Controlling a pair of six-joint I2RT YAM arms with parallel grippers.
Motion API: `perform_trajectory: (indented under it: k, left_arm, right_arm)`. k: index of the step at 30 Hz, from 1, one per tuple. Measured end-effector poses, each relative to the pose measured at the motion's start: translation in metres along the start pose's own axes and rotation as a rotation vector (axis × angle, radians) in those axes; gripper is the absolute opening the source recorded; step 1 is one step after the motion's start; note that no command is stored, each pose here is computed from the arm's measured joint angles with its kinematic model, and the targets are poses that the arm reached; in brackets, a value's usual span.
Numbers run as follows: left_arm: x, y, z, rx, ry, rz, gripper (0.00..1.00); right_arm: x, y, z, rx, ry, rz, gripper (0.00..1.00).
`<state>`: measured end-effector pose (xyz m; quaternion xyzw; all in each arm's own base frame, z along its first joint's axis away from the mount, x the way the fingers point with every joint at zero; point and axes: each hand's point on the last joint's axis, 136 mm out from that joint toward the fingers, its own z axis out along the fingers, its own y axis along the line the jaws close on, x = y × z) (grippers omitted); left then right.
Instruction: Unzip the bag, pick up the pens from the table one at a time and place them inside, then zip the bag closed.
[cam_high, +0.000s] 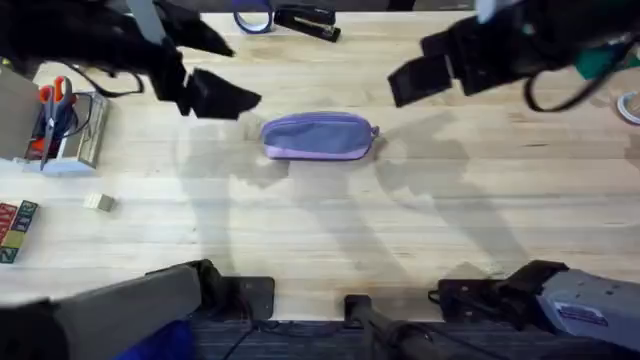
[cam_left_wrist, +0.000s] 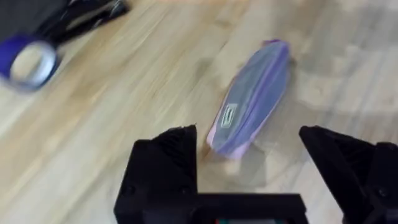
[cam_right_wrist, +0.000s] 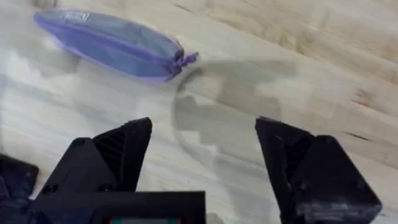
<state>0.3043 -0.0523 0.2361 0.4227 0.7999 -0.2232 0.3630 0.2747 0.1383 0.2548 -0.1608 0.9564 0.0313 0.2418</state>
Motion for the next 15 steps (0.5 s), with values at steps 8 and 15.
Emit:
perform_trajectory:
  k: [8, 15]
  left_arm:
    - [0.002, -0.003, -0.045, -0.227, 0.149, -0.332, 0.996]
    - [0.004, -0.020, -0.064, -0.284, 0.188, -0.425, 0.996]
  right_arm:
    - [0.019, -0.007, -0.032, -0.003, -0.024, -0.016, 0.996]
    - [0.022, -0.009, -0.045, -0.009, -0.062, -0.012, 0.995]
